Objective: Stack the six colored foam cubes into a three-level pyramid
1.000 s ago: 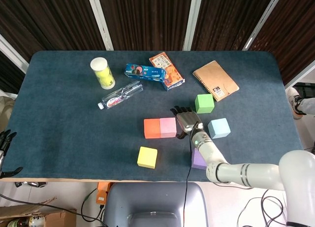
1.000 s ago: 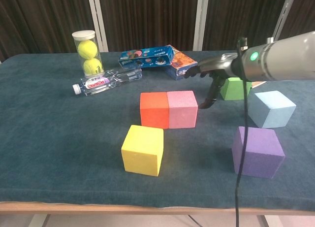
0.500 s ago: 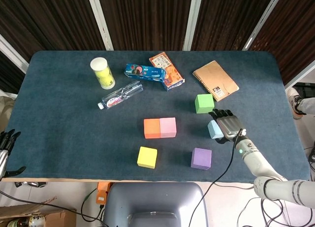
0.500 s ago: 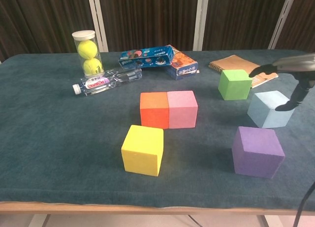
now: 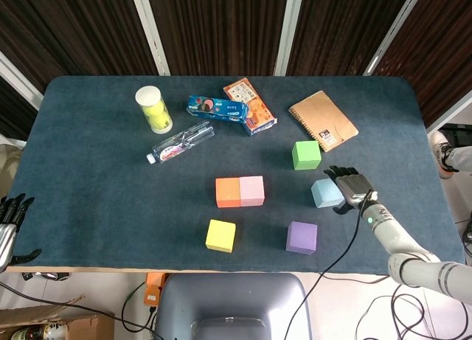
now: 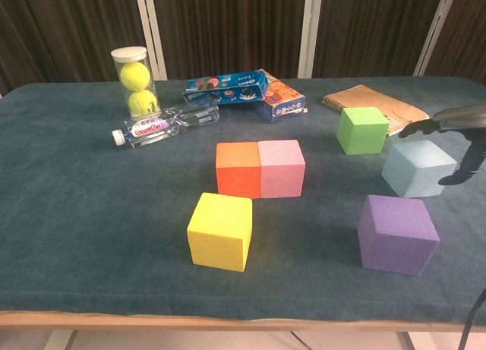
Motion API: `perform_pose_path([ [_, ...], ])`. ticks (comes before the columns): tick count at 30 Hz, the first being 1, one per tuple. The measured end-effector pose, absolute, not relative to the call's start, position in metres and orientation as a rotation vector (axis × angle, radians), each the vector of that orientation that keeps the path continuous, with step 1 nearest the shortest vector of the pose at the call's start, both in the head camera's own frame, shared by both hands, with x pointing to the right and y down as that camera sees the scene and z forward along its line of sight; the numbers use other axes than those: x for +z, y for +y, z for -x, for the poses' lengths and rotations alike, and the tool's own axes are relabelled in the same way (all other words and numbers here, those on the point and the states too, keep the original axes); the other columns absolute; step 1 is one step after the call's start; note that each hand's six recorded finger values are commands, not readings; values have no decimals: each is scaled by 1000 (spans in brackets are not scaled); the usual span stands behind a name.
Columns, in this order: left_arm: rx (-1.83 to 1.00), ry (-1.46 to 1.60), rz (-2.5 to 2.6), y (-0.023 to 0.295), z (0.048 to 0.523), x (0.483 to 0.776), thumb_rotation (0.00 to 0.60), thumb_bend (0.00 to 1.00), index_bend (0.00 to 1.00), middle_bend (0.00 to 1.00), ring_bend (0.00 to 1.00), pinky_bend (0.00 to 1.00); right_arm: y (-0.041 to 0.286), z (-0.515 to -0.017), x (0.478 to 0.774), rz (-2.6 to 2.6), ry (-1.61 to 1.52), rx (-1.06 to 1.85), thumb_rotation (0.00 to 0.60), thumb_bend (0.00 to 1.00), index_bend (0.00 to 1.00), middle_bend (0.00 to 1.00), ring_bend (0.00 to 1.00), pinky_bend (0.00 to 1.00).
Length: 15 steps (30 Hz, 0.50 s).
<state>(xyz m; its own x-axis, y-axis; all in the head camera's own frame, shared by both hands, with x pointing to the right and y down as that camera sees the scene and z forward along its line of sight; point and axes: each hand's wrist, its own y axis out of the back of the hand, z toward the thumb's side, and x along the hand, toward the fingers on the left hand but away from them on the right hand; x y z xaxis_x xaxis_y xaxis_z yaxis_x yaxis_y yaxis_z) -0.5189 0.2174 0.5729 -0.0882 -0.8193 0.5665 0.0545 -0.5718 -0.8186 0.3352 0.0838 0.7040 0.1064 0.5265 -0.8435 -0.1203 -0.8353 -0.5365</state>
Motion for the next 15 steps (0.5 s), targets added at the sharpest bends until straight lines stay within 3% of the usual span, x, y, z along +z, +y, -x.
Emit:
perform_pose_path([
  [15, -1745, 839, 1531, 217, 519, 574, 586, 98, 76, 0, 0, 108, 72, -340, 710, 1925, -455, 1802, 600, 189, 384, 0, 0, 0],
])
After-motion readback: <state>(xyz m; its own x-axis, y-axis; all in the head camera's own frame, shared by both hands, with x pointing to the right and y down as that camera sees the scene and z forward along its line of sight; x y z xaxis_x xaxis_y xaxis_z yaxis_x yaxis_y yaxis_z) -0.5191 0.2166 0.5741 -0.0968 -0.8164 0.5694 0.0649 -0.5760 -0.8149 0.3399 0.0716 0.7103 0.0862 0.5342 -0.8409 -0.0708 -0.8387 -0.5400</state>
